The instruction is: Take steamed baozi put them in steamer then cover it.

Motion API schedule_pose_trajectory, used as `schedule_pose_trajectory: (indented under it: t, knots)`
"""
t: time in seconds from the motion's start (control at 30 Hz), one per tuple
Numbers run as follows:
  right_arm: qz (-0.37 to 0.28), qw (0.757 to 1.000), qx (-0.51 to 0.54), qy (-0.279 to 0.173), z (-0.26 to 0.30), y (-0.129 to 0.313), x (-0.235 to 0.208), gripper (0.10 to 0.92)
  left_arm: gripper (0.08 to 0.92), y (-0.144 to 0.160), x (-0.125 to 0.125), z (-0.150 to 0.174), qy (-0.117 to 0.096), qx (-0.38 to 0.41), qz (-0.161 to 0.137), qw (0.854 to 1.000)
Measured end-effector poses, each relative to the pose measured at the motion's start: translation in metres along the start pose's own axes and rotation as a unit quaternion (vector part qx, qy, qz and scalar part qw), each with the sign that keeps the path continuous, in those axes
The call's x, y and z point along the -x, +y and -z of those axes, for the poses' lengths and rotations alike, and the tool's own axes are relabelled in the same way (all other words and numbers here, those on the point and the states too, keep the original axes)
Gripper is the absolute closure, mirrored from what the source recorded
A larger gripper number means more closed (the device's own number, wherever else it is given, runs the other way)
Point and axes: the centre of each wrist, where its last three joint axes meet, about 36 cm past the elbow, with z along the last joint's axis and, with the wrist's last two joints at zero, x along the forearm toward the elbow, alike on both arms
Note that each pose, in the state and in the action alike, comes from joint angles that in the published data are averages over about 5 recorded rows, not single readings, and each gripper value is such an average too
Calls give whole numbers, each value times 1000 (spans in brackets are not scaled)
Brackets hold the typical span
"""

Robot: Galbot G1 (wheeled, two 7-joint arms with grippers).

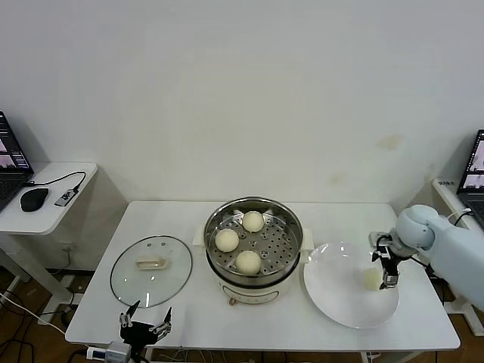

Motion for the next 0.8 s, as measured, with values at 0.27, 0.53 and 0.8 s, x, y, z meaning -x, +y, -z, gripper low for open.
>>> schedule_pose_trajectory:
  t: [0.27, 0.53, 0.8]
  knots:
    - [-3, 1000, 2, 1, 0, 2, 13, 200, 177, -1, 1, -4, 4, -1, -1, 1000]
    - [-12, 1000, 2, 1, 3, 1, 23, 200, 177, -4, 2, -6, 6, -1, -3, 1000]
    - [-11, 1000, 2, 1, 4, 0, 26, 200, 177, -5, 3, -10, 11, -1, -3, 1000]
